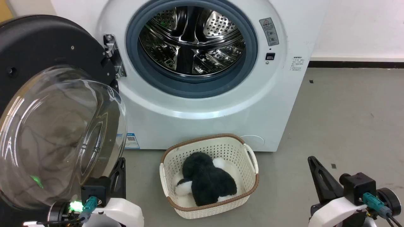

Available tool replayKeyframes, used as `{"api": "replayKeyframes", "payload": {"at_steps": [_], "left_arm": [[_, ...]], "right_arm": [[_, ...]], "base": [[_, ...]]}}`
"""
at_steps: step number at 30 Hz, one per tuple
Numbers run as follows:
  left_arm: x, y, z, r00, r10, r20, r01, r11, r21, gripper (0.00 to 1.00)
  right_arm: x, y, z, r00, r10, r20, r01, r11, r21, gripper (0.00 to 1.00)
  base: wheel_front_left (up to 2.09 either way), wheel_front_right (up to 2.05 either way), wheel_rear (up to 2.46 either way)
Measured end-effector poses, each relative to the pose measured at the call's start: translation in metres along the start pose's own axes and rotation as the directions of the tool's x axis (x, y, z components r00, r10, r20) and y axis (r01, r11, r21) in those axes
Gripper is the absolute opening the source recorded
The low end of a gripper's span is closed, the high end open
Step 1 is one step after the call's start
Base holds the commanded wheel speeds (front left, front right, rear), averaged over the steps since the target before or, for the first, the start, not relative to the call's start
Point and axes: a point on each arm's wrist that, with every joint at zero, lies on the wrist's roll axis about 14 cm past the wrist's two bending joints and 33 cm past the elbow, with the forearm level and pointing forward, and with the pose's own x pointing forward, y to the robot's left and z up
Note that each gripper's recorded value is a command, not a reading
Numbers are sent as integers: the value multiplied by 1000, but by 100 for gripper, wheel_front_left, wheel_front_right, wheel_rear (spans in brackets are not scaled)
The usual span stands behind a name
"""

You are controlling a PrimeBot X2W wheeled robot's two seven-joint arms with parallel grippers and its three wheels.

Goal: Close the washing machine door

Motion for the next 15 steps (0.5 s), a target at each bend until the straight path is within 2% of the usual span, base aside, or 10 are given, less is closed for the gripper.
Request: {"api": "replayKeyframes", "payload": {"at_steps": [15], "left_arm": [[0,0,0,1000,1,0,-1,1000,0,0]], "right_arm": [[0,0,0,1000,0,0,0,1000,0,0]], "base": [[0,0,0]]}}
